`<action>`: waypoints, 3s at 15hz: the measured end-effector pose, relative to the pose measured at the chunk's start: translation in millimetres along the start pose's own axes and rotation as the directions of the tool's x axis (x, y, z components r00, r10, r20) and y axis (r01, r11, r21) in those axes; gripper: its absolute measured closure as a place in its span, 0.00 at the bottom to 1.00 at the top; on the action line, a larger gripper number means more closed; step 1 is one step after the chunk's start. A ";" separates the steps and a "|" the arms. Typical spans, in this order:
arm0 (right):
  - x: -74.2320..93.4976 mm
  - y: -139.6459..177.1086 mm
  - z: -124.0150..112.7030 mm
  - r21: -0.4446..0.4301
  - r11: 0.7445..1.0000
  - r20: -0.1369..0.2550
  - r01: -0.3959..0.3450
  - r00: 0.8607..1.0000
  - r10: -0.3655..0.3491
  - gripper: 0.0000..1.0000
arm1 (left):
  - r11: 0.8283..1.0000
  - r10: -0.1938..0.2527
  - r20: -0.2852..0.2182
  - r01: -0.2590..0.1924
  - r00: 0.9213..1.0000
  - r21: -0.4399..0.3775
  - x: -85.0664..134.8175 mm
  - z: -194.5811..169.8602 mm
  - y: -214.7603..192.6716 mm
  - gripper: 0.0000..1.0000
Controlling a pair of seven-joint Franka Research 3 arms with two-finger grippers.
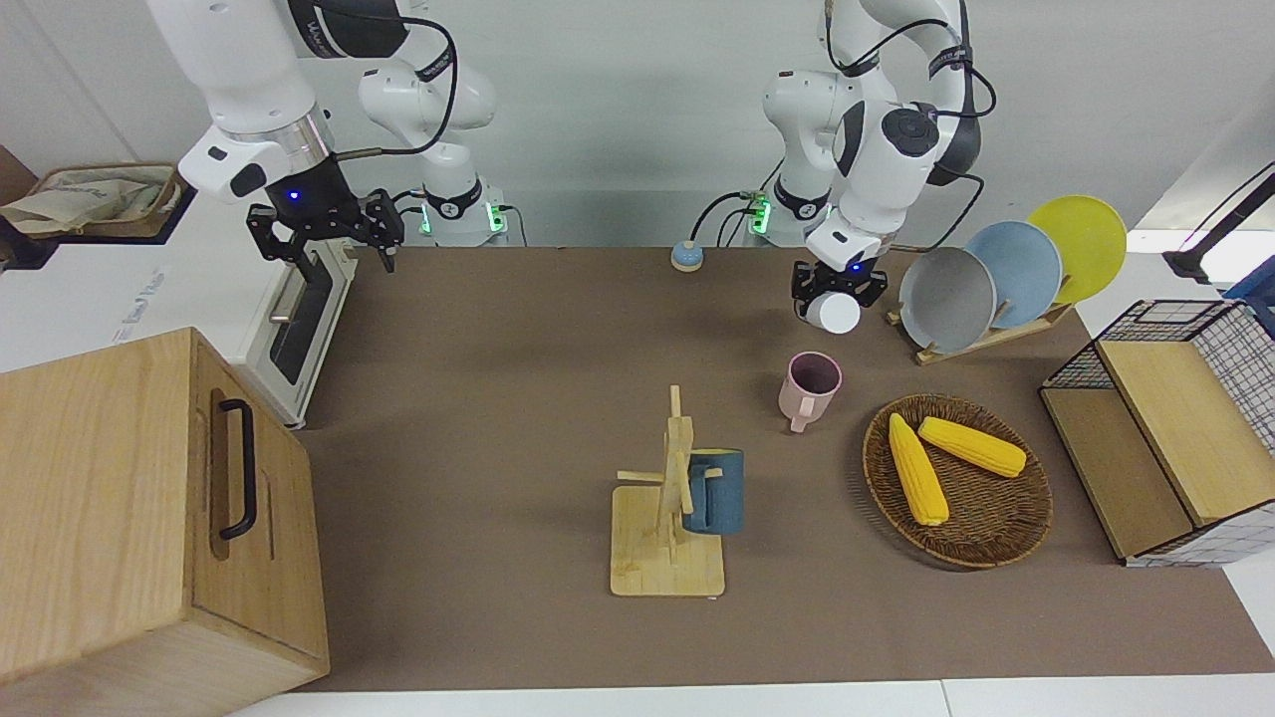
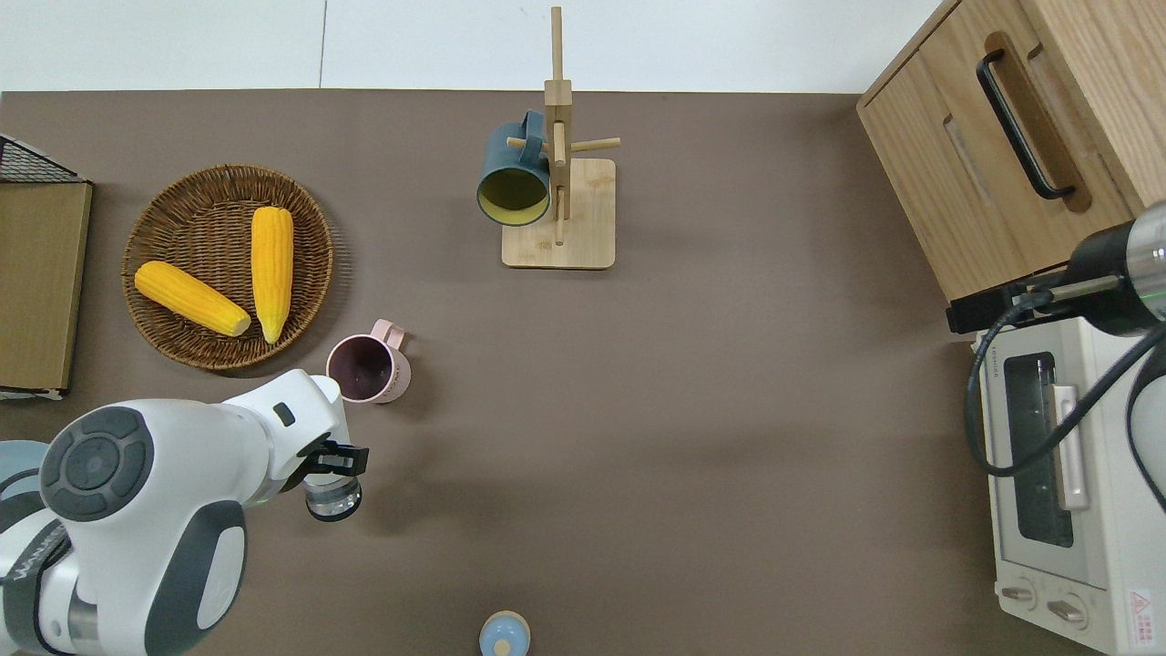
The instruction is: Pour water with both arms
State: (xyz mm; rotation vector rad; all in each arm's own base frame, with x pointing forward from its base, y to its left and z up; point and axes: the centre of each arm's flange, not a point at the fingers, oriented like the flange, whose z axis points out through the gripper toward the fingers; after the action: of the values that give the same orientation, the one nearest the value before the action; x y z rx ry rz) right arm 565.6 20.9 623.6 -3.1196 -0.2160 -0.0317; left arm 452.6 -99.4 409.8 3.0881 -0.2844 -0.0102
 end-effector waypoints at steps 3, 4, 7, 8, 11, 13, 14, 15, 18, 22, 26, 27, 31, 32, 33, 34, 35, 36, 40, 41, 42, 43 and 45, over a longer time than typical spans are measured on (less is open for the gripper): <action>-0.2 0.0 0.0 0.000 1.000 0.001 0.000 1.000 0.000 0.01 | 1.000 0.000 0.035 0.000 0.999 0.001 -0.2 6.9 -0.1 0.36; -0.2 -0.1 0.0 0.000 1.000 0.002 0.000 1.000 0.000 0.01 | 1.000 -0.001 0.040 0.001 0.999 0.001 0.8 8.3 -0.1 0.36; -0.1 -1.1 0.1 0.000 1.000 0.002 0.002 1.000 -0.002 0.01 | 1.000 0.000 0.079 0.000 0.997 0.001 10.3 8.1 0.4 0.36; -0.1 -1.4 0.1 0.000 1.000 0.002 0.003 1.000 -0.003 0.01 | 1.000 0.000 0.095 0.000 0.995 0.001 13.8 8.3 0.6 0.36; 0.3 -4.4 -1.0 0.000 1.000 0.000 0.008 1.000 -0.008 0.01 | 1.000 -0.002 0.135 0.002 0.991 -0.001 24.9 11.1 1.4 0.36; 0.7 -8.7 -1.7 0.000 1.000 -0.001 0.015 1.000 -0.015 0.01 | 1.000 -0.003 0.158 0.004 0.988 -0.002 28.4 14.3 1.6 0.36; 0.8 -9.9 -1.7 0.000 1.000 -0.002 0.018 1.000 -0.018 0.01 | 1.000 -0.004 0.167 0.004 0.986 -0.003 28.9 16.1 1.7 0.36; 0.8 -10.5 -1.9 0.000 1.000 -0.002 0.019 1.000 -0.019 0.01 | 1.000 -0.004 0.176 0.005 0.984 -0.004 28.9 18.1 1.7 0.36; 0.8 -10.3 -2.3 0.000 1.000 -0.003 0.018 1.000 -0.018 0.01 | 1.000 -0.005 0.184 0.005 0.983 -0.004 29.1 19.7 1.7 0.36; 0.9 -10.3 -2.5 0.000 1.000 -0.003 0.018 1.000 -0.018 0.01 | 1.000 -0.005 0.190 0.005 0.982 -0.004 29.3 19.8 1.8 0.36; 0.8 -10.3 -2.6 0.000 1.000 -0.003 0.018 1.000 -0.018 0.01 | 1.000 -0.006 0.191 0.007 0.981 -0.004 30.3 18.6 1.0 0.36; 0.8 -10.3 -2.6 0.000 1.000 -0.003 0.018 1.000 -0.018 0.01 | 1.000 -0.006 0.192 0.007 0.981 -0.004 30.7 17.6 0.8 0.36; 0.8 -10.3 -2.6 0.000 1.000 -0.003 0.018 1.000 -0.018 0.01 | 1.000 -0.006 0.225 0.007 0.974 -0.005 32.9 15.0 1.0 0.36; 0.8 -10.3 -2.6 0.000 1.000 -0.003 0.018 1.000 -0.018 0.01 | 1.000 -0.006 0.229 0.008 0.973 -0.004 34.7 14.5 1.0 0.36; 0.8 -10.3 -2.6 0.000 1.000 -0.003 0.018 1.000 -0.018 0.01 | 1.000 -0.007 0.231 0.008 0.973 -0.004 36.4 14.4 0.9 0.36; 0.8 -10.3 -2.6 0.000 1.000 -0.003 0.018 1.000 -0.018 0.01 | 1.000 -0.007 0.232 0.008 0.973 -0.004 37.8 14.3 0.7 0.36; 0.8 -10.3 -2.6 0.000 1.000 -0.003 0.018 1.000 -0.018 0.01 | 1.000 -0.007 0.232 0.009 0.973 -0.004 38.6 14.4 0.5 0.36; 0.8 -10.3 -2.6 0.000 1.000 -0.003 0.018 1.000 -0.018 0.01 | 1.000 -0.008 0.233 0.009 0.972 -0.004 39.0 14.6 0.4 0.36; 0.8 -10.3 -2.6 0.000 1.000 -0.003 0.018 1.000 -0.018 0.01 | 1.000 -0.008 0.238 0.009 0.971 -0.004 41.2 14.2 0.4 0.36; 0.8 -10.3 -2.6 0.000 1.000 -0.003 0.018 1.000 -0.018 0.01 | 1.000 -0.008 0.241 0.009 0.971 -0.004 41.5 13.7 0.4 0.36; 0.8 -10.3 -2.6 0.000 1.000 -0.003 0.018 1.000 -0.018 0.01 | 1.000 -0.008 0.243 0.009 0.970 -0.004 41.8 12.7 0.4 0.36; 0.8 -10.3 -2.6 0.000 1.000 -0.003 0.018 1.000 -0.018 0.01 | 1.000 -0.008 0.243 0.009 0.970 -0.004 42.5 11.4 0.3 0.36; 0.8 -10.3 -2.6 0.000 1.000 -0.003 0.018 1.000 -0.018 0.01 | 1.000 -0.008 0.250 0.009 0.968 -0.005 43.1 8.9 0.3 0.36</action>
State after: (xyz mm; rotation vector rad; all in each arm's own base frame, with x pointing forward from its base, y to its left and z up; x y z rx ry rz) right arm 565.0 31.2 626.3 -3.1171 -0.2447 -0.0365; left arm 494.8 -107.9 400.8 3.0803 -0.2780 -0.4030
